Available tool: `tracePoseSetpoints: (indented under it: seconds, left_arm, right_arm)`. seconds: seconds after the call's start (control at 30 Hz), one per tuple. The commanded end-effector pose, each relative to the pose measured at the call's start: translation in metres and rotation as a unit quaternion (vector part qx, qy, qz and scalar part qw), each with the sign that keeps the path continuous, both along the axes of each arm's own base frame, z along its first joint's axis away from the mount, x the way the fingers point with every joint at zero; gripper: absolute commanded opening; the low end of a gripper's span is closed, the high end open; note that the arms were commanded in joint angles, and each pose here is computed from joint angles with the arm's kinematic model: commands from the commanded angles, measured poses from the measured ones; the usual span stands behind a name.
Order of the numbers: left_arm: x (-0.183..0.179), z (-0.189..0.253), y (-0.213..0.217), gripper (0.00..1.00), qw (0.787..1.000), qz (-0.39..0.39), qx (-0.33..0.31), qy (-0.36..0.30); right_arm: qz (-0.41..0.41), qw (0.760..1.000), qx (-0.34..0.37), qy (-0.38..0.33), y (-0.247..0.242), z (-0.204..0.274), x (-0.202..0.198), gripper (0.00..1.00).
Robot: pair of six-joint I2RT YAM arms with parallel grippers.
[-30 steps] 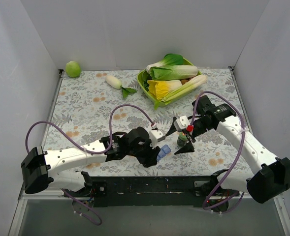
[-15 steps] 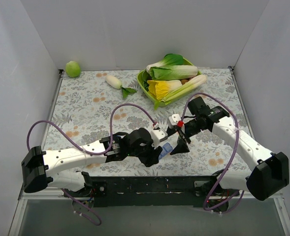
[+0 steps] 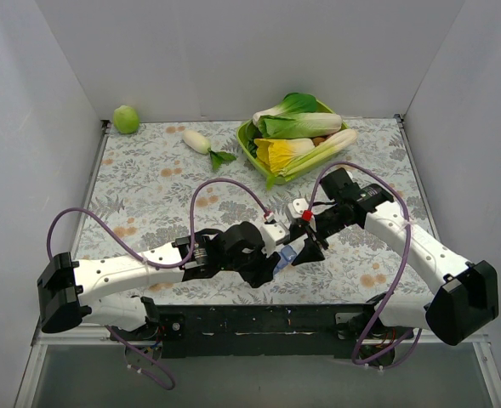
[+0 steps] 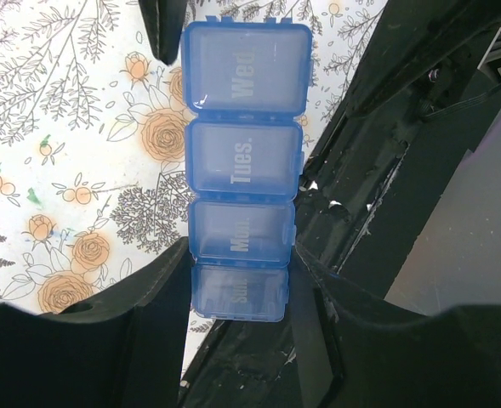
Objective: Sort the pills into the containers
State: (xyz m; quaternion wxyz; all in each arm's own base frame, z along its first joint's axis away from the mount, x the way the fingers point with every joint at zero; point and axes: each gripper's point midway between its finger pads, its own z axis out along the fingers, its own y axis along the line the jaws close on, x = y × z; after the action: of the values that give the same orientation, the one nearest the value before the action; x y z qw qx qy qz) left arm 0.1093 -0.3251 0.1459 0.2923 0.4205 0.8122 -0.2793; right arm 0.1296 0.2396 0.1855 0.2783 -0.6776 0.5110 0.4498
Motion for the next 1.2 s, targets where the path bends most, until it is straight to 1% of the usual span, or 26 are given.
tracePoseSetpoints:
  seconds: [0.0, 0.33, 0.37, 0.53, 0.67, 0.8, 0.87, 0.9, 1.0, 1.17]
  left_arm:
    - [0.011, 0.027, -0.005, 0.06, 0.999, 0.013, -0.023, -0.034]
    - [0.012, 0.029, -0.006, 0.05, 0.999, 0.016, -0.024, -0.038]
    - [0.012, 0.029, -0.006, 0.05, 0.999, 0.014, -0.025, -0.038]
    - [0.01, 0.03, -0.006, 0.05, 0.999, 0.01, -0.027, -0.037]
    - [0.008, 0.028, -0.006, 0.05, 0.999, 0.009, -0.026, -0.033]
    - [0.009, 0.029, -0.005, 0.05, 0.999, 0.01, -0.027, -0.035]
    - [0.008, 0.028, -0.005, 0.05, 0.999, 0.01, -0.026, -0.035]
    - [0.009, 0.029, -0.005, 0.05, 0.999, 0.011, -0.027, -0.036]
    - [0.011, 0.032, -0.004, 0.04, 0.999, 0.015, -0.029, -0.039]
    - [0.015, 0.033, 0.0, 0.03, 0.998, 0.025, -0.025, -0.058]
  right_arm:
    - [0.005, 1.0, -0.002, 0.004, 0.003, 0.004, -0.002, 0.66]
    - [0.001, 1.0, -0.006, 0.0, 0.002, 0.004, -0.002, 0.59]
    - [0.0, 1.0, -0.009, -0.002, 0.001, 0.003, -0.001, 0.6]
    - [-0.006, 1.0, -0.007, -0.011, 0.002, 0.005, 0.002, 0.71]
    - [-0.006, 1.0, -0.003, -0.014, 0.003, 0.007, 0.002, 0.71]
    - [-0.002, 1.0, 0.003, -0.006, 0.004, 0.01, 0.0, 0.65]
    - [-0.002, 1.0, 0.002, -0.002, 0.004, 0.01, 0.0, 0.59]
    - [-0.002, 1.0, 0.002, 0.0, 0.005, 0.01, 0.0, 0.54]
    - [-0.005, 1.0, 0.007, 0.007, 0.007, 0.012, 0.0, 0.46]
    - [-0.026, 0.998, 0.025, 0.06, 0.012, 0.022, 0.0, 0.38]
